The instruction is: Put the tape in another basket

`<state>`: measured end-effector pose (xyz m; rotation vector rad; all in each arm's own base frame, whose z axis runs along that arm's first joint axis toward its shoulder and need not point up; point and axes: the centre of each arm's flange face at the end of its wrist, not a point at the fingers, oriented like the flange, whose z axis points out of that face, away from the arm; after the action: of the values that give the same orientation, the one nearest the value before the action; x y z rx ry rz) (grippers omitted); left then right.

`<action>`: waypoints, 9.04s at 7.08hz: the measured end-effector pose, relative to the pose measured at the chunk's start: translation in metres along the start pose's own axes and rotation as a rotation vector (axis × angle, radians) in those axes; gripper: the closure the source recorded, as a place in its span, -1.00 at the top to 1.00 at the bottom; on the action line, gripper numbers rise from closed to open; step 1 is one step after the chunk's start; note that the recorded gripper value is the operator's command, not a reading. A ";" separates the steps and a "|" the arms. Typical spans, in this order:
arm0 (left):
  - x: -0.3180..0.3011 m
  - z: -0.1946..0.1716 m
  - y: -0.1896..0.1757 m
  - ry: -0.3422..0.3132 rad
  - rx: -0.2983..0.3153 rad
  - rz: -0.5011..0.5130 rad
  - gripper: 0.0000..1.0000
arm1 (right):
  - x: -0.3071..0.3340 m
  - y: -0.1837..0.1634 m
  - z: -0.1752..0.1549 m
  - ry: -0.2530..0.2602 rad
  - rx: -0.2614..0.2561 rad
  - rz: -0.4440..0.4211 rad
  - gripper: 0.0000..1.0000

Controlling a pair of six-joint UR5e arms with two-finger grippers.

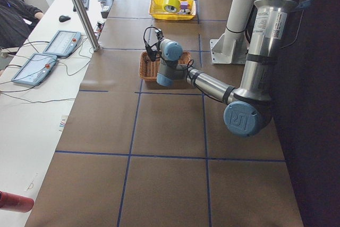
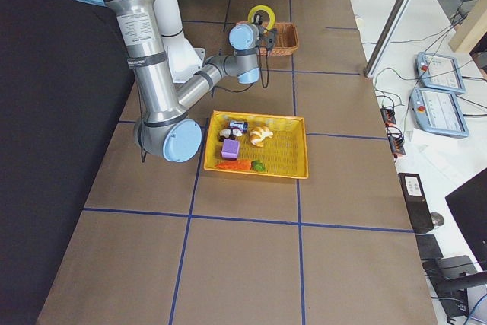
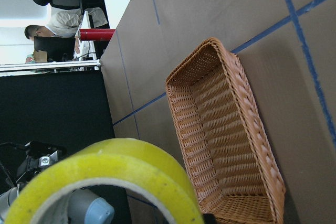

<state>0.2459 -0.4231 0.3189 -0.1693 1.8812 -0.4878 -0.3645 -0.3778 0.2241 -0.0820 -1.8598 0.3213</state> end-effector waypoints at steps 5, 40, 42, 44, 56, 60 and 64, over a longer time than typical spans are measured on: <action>0.033 0.061 0.082 0.292 -0.150 -0.167 1.00 | -0.006 0.055 0.018 -0.147 -0.140 0.023 -0.95; 0.034 0.094 0.106 0.094 -0.230 -0.122 -1.00 | 0.005 0.076 0.059 -0.111 -0.009 -0.063 0.99; 0.032 0.107 0.092 -0.100 -0.185 -0.023 -1.00 | 0.007 0.029 0.054 0.109 0.039 -0.207 0.99; 0.032 0.123 0.078 -0.266 -0.133 0.057 -1.00 | 0.014 -0.015 0.049 0.327 0.104 -0.298 0.99; -0.058 0.241 0.057 -0.925 0.092 0.590 -1.00 | 0.028 -0.184 -0.078 1.063 -0.022 -0.578 0.99; -0.063 0.240 0.045 -1.002 0.070 0.695 1.00 | 0.029 -0.189 -0.091 1.053 -0.029 -0.560 0.99; -0.030 0.208 0.025 -0.981 0.067 0.687 1.00 | 0.034 -0.206 -0.127 1.059 -0.047 -0.582 0.99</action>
<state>0.4517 -0.4422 0.2758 0.2504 0.8628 0.0380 -0.2330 -0.5455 0.3447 0.2215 -0.7764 -0.1691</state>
